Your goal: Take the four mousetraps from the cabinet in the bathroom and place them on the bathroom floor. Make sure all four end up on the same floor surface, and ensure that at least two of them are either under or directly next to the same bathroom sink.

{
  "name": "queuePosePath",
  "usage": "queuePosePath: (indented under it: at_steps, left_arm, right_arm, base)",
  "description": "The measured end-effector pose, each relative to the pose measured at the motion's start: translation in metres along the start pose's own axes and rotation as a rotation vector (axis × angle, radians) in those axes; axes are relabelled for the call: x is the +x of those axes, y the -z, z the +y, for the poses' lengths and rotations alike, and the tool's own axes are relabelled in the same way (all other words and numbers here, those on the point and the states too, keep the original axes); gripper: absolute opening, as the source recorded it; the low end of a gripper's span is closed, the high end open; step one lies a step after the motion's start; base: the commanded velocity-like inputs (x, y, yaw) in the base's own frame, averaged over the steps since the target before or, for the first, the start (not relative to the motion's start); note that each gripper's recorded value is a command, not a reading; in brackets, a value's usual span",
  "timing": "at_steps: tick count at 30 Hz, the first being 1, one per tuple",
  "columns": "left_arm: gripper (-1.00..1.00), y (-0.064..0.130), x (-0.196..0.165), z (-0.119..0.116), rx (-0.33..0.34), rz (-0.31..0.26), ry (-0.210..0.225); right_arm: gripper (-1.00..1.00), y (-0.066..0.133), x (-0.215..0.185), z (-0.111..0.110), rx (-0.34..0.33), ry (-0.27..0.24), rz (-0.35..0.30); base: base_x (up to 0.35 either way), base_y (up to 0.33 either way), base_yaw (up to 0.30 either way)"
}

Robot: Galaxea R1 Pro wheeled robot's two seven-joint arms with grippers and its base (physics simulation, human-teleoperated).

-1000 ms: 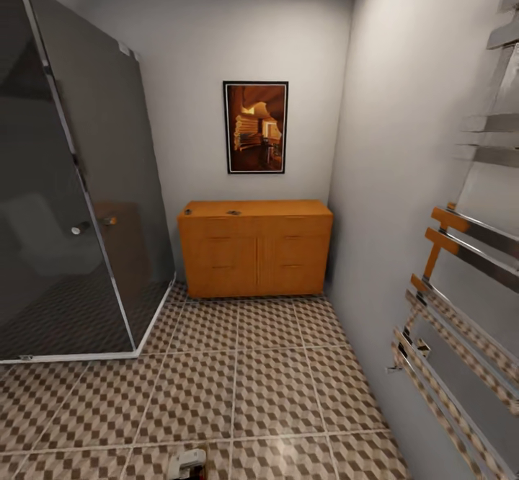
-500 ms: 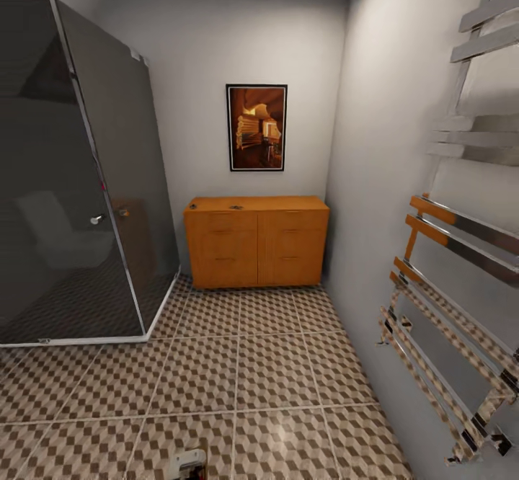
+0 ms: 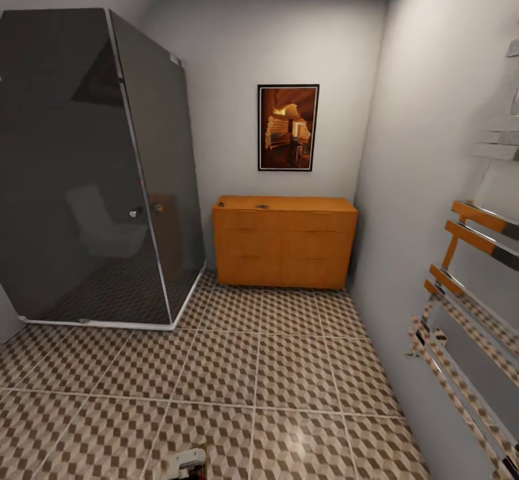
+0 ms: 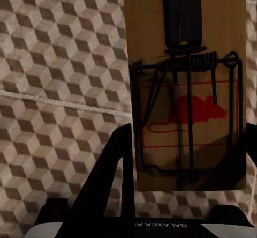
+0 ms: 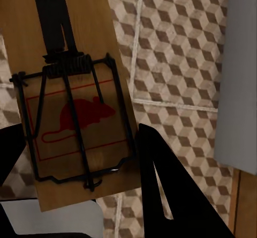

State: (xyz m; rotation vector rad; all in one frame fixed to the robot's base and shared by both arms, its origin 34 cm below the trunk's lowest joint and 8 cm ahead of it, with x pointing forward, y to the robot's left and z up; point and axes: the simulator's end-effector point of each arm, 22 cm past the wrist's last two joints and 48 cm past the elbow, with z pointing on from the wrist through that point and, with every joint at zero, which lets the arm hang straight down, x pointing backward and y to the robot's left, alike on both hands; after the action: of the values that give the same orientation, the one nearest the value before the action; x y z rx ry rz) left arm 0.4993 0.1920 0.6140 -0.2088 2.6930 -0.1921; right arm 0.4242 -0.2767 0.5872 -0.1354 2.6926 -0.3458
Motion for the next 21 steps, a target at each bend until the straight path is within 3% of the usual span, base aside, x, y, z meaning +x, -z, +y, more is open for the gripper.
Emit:
queuePosePath:
  at_steps: [7, 15, 21]
  left_arm:
    - [-1.00, 0.0000, 0.0000, 0.0002, -0.001, 0.000, 0.000]
    - [-1.00, 0.0000, 0.0002, 0.0002, -0.001, 0.001, 0.000]
    - [-1.00, 0.0000, 0.0002, 0.0003, -0.001, 0.001, -0.001]
  right_arm:
    - [-1.00, 0.0000, 0.0000, -0.0002, 0.001, 0.000, 0.000]
    - [-1.00, 0.0007, -0.0009, 0.0033, -0.003, -0.001, -0.001]
    - [-1.00, -0.0001, -0.0008, -0.0010, 0.003, -0.001, -0.003]
  base:
    - [0.000, 0.000, 0.271]
    - [0.000, 0.000, 0.079]
    - [0.000, 0.000, 0.224]
